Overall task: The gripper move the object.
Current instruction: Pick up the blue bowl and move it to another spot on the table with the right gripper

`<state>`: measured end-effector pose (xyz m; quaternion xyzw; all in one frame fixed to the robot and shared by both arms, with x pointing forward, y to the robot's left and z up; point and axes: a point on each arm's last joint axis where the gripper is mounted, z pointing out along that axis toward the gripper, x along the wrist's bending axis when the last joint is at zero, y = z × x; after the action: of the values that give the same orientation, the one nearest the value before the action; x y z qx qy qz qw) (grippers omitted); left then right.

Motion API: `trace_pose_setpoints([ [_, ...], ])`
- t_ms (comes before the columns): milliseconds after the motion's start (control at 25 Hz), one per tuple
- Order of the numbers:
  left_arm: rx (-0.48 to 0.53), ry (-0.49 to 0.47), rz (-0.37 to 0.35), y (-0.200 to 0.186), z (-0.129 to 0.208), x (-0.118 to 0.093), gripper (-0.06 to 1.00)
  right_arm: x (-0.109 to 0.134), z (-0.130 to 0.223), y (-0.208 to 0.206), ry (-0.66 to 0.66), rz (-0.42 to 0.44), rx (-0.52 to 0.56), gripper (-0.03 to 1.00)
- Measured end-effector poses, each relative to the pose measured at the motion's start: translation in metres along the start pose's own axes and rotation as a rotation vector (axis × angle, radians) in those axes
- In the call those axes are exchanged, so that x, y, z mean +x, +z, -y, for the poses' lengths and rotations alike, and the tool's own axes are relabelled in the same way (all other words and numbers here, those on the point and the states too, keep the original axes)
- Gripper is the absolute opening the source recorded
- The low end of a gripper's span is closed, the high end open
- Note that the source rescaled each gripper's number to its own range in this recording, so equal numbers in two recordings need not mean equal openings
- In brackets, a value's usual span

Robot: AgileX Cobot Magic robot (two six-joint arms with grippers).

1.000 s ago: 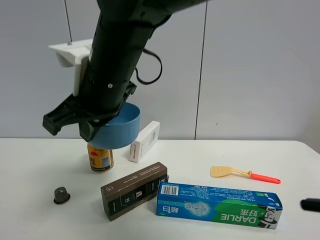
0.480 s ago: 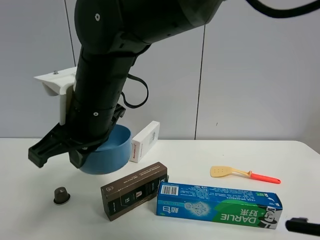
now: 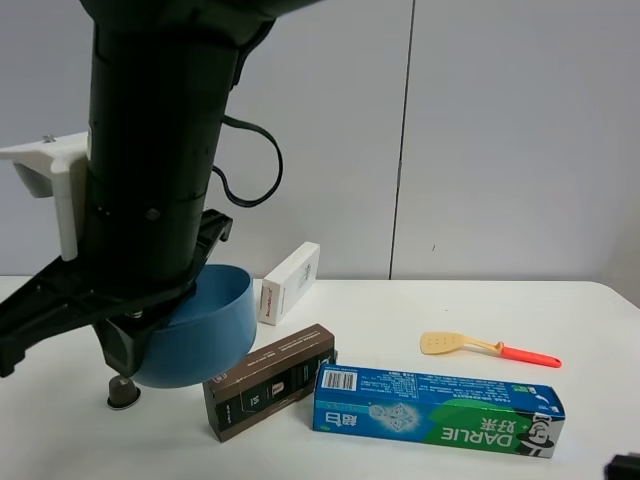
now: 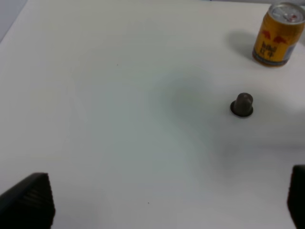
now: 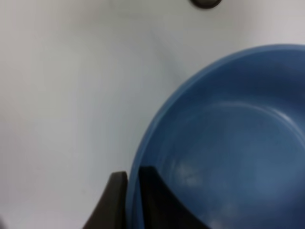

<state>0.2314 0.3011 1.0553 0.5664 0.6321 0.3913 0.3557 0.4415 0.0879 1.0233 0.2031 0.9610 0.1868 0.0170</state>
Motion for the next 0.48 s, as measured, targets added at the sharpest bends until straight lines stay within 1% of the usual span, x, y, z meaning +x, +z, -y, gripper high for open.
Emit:
trace_pose_setpoints([
  [160, 0.0, 0.0, 0.0, 0.0, 0.0, 0.0, 1.0, 0.001, 0.011, 0.001, 0.016, -0.005, 0.065, 0.0],
  [240, 0.0, 0.0, 0.0, 0.0, 0.0, 0.0, 1.0, 0.002, 0.024, 0.005, 0.018, -0.006, 0.103, 0.0],
  [400, 0.0, 0.0, 0.0, 0.0, 0.0, 0.0, 1.0, 0.003, 0.054, 0.007, 0.024, -0.005, 0.134, 0.0],
  [480, 0.0, 0.0, 0.0, 0.0, 0.0, 0.0, 1.0, 0.004, 0.067, 0.007, 0.027, 0.001, 0.109, 0.0],
])
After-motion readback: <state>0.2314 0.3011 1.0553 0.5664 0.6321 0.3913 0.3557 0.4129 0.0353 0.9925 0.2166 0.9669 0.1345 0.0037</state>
